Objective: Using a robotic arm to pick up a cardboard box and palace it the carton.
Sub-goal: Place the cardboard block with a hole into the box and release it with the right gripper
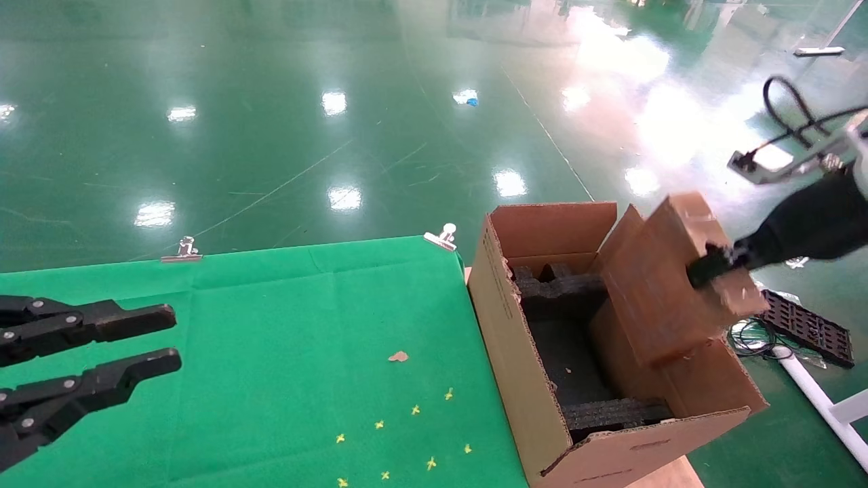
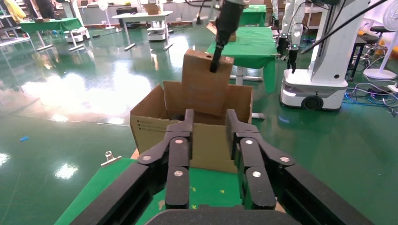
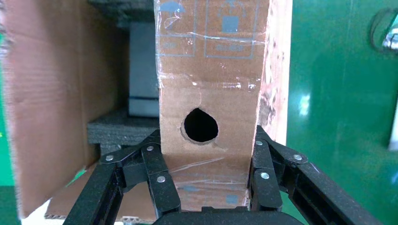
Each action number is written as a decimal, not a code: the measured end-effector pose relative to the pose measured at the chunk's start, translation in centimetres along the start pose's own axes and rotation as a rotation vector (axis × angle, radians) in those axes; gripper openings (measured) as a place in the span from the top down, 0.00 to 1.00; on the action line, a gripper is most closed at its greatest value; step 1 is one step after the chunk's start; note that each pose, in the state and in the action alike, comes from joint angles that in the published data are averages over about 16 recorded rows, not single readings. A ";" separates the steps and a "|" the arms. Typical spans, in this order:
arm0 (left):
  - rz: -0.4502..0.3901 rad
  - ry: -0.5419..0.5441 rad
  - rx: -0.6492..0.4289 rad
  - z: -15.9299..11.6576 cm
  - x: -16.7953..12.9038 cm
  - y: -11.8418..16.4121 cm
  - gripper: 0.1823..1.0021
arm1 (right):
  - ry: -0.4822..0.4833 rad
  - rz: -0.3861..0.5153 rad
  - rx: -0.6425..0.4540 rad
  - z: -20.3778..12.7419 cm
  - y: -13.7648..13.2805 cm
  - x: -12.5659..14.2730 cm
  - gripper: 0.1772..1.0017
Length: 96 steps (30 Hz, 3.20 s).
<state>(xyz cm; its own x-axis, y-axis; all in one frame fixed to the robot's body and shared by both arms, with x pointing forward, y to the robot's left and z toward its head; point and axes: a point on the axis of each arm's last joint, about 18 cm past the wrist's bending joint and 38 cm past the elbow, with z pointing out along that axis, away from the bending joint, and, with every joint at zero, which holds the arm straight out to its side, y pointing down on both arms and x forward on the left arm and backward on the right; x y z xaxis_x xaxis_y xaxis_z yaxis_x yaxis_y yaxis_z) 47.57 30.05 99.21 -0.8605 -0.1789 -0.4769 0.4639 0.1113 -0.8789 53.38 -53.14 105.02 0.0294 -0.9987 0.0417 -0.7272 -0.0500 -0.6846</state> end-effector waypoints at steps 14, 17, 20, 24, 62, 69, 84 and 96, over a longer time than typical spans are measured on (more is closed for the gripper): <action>0.000 0.000 0.000 0.0 0.0 0.0 0.56 | 0.058 0.064 -0.073 6.3 2.1 1.8 0.82; 0.000 0.000 0.000 0.0 0.0 0.0 0.47 | 0.071 0.062 -0.081 7.6 2.2 1.9 0.82; 0.000 0.000 0.000 0.0 0.0 0.0 0.38 | 0.084 0.059 -0.089 8.9 2.3 1.8 0.82; 0.000 0.000 0.000 0.0 0.0 0.0 0.27 | 0.098 0.052 -0.100 10.7 2.3 1.6 0.83; 0.000 0.000 0.000 0.0 0.0 0.0 0.00 | 0.063 -0.030 -0.103 19.3 5.1 0.2 0.83; 0.000 0.000 0.000 0.0 0.0 0.0 0.00 | 0.071 -0.033 -0.103 19.1 4.8 0.2 0.75; 0.000 0.000 0.000 0.0 0.0 0.0 0.00 | 0.095 -0.080 -0.083 18.0 3.1 0.3 0.38; 0.000 0.000 0.000 0.0 0.0 0.0 0.00 | 0.139 -0.236 0.025 12.0 -2.8 0.2 0.12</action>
<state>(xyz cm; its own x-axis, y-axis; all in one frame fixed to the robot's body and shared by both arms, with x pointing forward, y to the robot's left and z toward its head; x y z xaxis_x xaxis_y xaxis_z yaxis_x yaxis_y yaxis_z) 47.57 30.05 99.21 -0.8605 -0.1789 -0.4769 0.4639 0.1113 -0.8789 63.64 -53.37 98.18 0.1004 -0.9486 0.3002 -0.6940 -0.2829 -0.6621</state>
